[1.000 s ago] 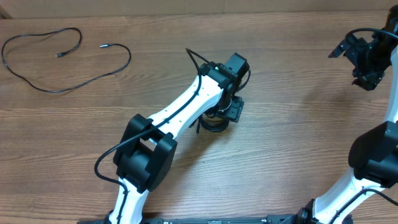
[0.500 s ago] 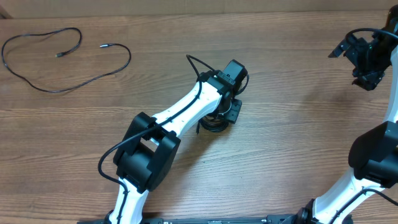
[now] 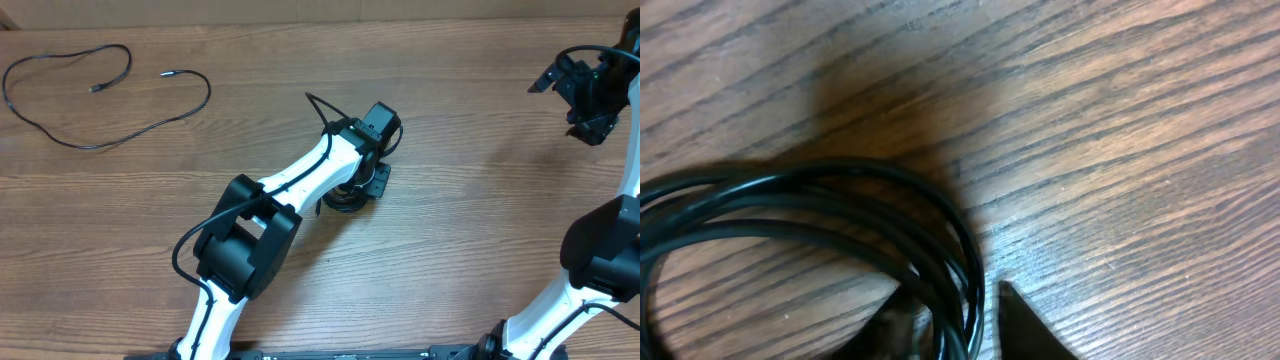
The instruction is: Untangle cables
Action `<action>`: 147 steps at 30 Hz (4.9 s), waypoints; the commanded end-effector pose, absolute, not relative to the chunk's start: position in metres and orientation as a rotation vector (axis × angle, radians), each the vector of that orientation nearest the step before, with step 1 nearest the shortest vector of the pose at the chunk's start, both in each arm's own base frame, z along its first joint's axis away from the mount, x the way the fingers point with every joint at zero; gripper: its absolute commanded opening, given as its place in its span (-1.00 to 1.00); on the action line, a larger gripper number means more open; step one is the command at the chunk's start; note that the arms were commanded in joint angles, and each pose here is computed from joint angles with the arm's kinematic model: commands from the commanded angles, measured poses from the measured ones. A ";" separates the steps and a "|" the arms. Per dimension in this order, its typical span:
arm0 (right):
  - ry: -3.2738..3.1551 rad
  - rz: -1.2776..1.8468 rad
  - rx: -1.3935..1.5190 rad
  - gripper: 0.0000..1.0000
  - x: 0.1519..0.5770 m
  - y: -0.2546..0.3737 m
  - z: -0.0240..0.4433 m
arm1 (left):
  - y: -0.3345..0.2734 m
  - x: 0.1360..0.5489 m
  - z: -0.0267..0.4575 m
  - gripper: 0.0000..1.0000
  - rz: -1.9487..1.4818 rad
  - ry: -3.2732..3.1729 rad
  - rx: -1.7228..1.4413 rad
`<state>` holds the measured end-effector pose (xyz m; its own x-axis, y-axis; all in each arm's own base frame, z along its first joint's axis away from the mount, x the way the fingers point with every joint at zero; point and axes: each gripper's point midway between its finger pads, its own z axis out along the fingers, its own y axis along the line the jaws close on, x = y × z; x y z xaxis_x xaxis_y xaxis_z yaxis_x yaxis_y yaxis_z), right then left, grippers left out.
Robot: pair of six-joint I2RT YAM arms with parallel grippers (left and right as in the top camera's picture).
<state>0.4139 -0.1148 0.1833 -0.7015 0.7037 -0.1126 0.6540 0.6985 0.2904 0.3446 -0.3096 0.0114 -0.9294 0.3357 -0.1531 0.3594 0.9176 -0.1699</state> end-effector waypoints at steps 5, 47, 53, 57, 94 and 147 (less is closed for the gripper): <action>2.677 0.339 1.078 1.00 0.415 -0.113 0.189 | -0.309 0.344 0.006 -0.91 -0.272 2.964 0.514; 2.677 0.339 1.078 1.00 0.415 -0.113 0.189 | -0.287 0.286 0.407 -0.92 -1.331 2.369 0.549; 2.677 0.339 1.078 1.00 0.415 -0.113 0.189 | -0.269 0.295 0.441 -0.91 -1.552 2.192 0.605; 2.677 0.339 1.078 1.00 0.415 -0.113 0.189 | -0.217 0.334 0.370 -0.92 -1.041 2.568 0.018; 3.132 0.186 0.352 1.00 0.368 0.071 0.177 | -0.146 0.329 0.321 -0.06 -0.399 2.722 -0.241; 1.937 1.085 -0.546 -0.93 0.292 0.276 0.529 | -0.077 0.323 0.304 0.99 -0.303 2.776 -0.664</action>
